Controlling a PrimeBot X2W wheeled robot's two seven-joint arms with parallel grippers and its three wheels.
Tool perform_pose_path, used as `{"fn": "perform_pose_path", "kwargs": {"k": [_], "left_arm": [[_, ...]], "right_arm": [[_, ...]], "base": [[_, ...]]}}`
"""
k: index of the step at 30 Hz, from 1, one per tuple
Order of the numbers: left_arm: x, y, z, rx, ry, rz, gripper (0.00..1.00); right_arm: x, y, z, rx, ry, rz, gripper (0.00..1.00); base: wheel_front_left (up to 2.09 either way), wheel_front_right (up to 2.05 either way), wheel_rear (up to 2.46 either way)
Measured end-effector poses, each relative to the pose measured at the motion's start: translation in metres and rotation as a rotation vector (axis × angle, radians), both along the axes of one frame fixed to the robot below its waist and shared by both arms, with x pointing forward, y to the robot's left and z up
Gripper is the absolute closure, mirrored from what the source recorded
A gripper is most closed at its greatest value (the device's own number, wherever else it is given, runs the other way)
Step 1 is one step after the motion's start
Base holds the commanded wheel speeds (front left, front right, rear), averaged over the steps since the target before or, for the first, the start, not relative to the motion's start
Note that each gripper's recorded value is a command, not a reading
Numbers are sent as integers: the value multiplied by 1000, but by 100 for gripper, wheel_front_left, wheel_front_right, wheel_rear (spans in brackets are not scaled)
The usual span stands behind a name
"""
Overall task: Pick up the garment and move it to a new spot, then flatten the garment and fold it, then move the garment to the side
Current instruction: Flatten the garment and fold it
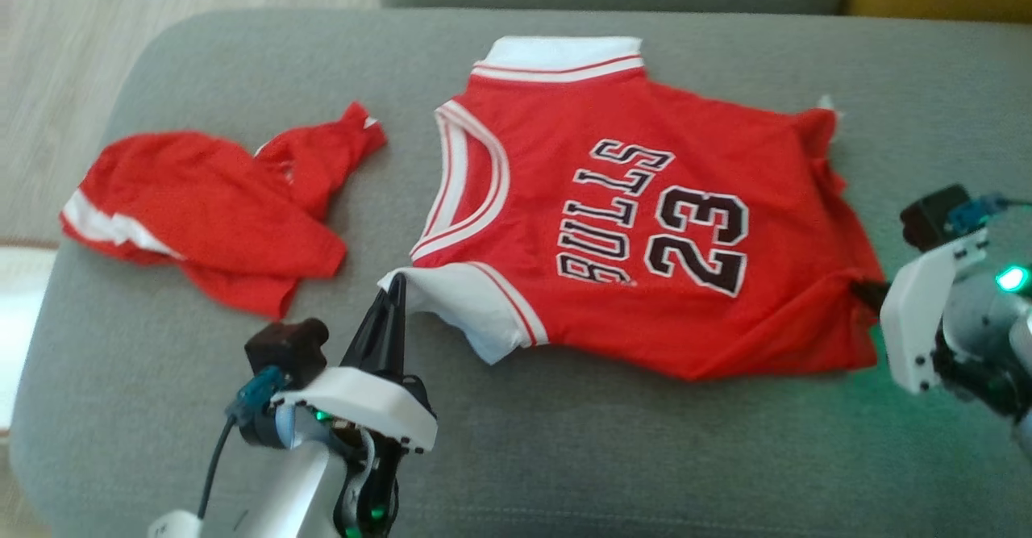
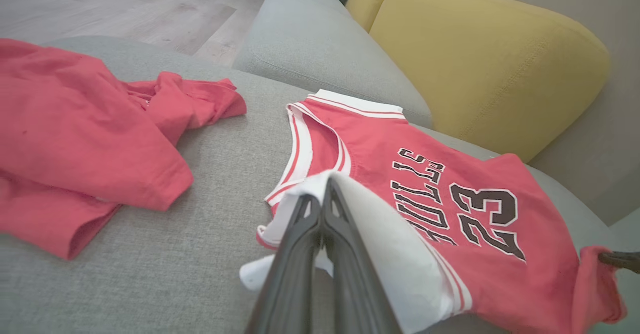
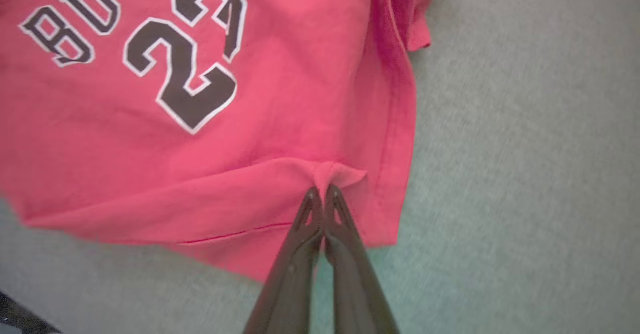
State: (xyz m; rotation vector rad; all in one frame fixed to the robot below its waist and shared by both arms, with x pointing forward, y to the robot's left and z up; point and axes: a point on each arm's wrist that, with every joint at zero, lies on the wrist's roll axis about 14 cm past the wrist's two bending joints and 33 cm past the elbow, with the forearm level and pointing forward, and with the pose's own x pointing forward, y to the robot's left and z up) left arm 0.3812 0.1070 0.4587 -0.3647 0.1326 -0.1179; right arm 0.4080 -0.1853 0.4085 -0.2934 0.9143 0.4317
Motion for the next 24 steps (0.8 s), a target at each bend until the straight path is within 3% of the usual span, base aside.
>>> {"fn": "perform_pose_path", "kwargs": {"k": [3, 4, 5, 7, 9, 12, 13, 14, 15, 24], "left_arm": [[0, 6, -6, 4, 19, 12, 100], [-1, 7, -9, 6, 26, 15, 100], [-1, 8, -11, 9, 32, 19, 100], [-1, 9, -12, 12, 37, 18, 100], [-1, 7, -11, 14, 33, 11, 55], [-2, 1, -12, 18, 36, -6, 46], [-3, 0, -12, 20, 38, -9, 30], [-4, -1, -12, 21, 37, -14, 7], [-4, -2, -11, 22, 33, -17, 0], [-16, 1, -5, 25, 24, 17, 0]], "right_arm": [[15, 0, -10, -43, 1, 16, 100], [19, 0, -13, -55, -7, 23, 57], [22, 0, -16, -58, -9, 20, 0], [26, 1, -21, -60, -14, 13, 0], [27, 1, -22, -47, -29, 0, 0], [26, -5, -22, -24, -62, -35, 0], [28, -7, -18, -13, -87, -48, 0], [29, -9, -14, 1, -113, -62, 0], [31, -10, -8, 25, -142, -81, 0], [33, -15, 47, 272, -434, -233, 0]], "base": [[0, 0, 0], [0, 0, 0], [0, 0, 0], [0, 0, 0], [0, 0, 0], [0, 0, 0], [0, 0, 0], [0, 0, 0], [0, 0, 0], [0, 0, 0]]}}
